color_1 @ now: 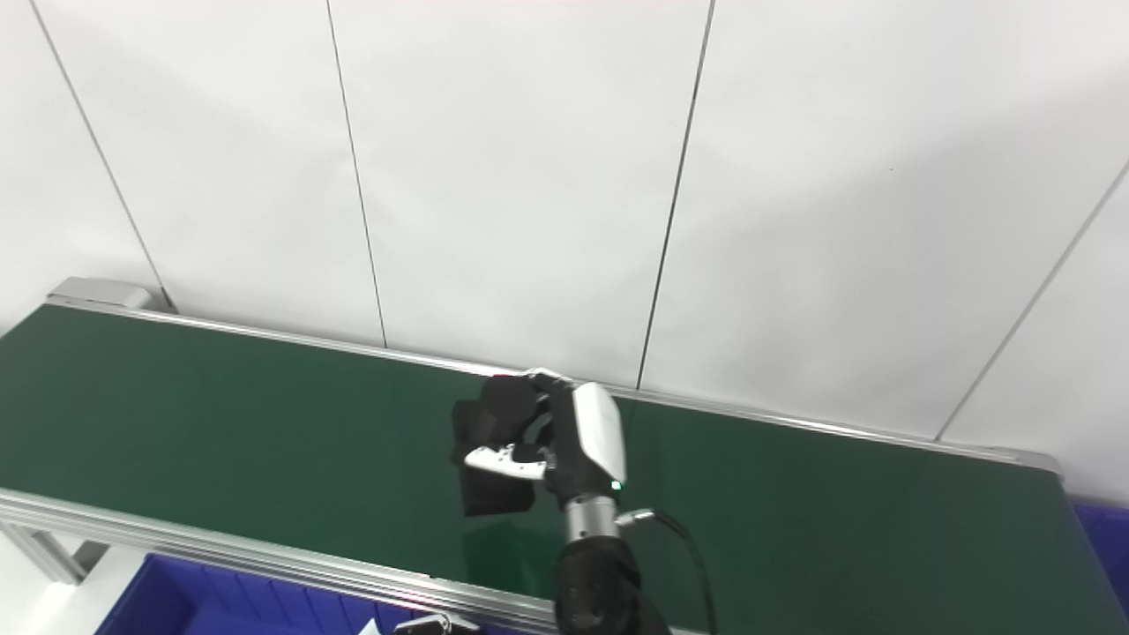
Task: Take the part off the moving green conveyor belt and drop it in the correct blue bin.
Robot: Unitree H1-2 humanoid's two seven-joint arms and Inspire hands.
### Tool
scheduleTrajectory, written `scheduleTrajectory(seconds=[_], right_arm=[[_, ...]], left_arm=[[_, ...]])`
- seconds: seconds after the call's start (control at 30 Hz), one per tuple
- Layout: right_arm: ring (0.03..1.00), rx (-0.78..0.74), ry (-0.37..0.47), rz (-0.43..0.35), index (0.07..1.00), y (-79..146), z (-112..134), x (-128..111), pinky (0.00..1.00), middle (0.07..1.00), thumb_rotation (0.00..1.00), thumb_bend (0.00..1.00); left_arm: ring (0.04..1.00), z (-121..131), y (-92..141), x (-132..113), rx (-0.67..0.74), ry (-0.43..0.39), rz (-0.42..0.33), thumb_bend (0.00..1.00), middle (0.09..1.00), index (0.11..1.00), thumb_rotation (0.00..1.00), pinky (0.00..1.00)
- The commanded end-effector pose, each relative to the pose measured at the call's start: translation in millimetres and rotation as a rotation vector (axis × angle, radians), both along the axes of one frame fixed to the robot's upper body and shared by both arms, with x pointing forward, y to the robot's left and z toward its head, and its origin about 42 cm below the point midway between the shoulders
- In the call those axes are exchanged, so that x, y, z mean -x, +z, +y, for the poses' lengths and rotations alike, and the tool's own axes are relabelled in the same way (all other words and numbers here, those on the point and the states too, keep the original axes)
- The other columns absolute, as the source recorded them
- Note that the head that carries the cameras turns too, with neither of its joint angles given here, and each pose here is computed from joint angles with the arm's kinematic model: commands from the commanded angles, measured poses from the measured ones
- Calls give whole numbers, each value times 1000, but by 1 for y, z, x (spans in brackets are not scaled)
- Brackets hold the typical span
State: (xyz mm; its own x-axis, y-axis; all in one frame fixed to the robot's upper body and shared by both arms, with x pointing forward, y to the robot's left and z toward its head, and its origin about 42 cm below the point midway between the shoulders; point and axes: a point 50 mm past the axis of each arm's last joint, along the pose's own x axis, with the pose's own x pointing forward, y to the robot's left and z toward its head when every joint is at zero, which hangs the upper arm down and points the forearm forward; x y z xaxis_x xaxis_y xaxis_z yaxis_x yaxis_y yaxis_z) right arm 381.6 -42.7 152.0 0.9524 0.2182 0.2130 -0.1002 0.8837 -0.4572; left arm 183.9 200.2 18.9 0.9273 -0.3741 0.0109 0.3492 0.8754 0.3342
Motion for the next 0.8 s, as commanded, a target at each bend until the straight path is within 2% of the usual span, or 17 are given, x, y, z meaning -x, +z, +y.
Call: scheduleTrajectory(seconds=[0.0, 0.03, 0.13, 0.37, 0.77], right_arm=[[402, -42, 2, -48, 491, 28, -2, 1, 261, 525, 0, 510], [383, -55, 0, -51, 545, 30, -7, 5, 289, 494, 0, 504], [387, -65, -8, -60, 568, 35, -21, 14, 332, 491, 0, 502], [393, -53, -18, -64, 567, 37, -52, 36, 348, 485, 0, 503], [389, 9, -36, 18, 571, 35, -108, 75, 359, 485, 0, 502]], left_arm=[[679, 5, 12, -4, 37, -12, -52, 896, 688, 676, 178, 626], [681, 6, 13, -4, 37, -14, -54, 892, 690, 678, 165, 631], [683, 11, 17, -4, 37, -18, -59, 891, 692, 680, 154, 638], [680, 19, 26, -3, 44, -23, -73, 894, 695, 681, 142, 634], [666, 26, 39, -4, 55, -35, -97, 901, 696, 671, 142, 585]])
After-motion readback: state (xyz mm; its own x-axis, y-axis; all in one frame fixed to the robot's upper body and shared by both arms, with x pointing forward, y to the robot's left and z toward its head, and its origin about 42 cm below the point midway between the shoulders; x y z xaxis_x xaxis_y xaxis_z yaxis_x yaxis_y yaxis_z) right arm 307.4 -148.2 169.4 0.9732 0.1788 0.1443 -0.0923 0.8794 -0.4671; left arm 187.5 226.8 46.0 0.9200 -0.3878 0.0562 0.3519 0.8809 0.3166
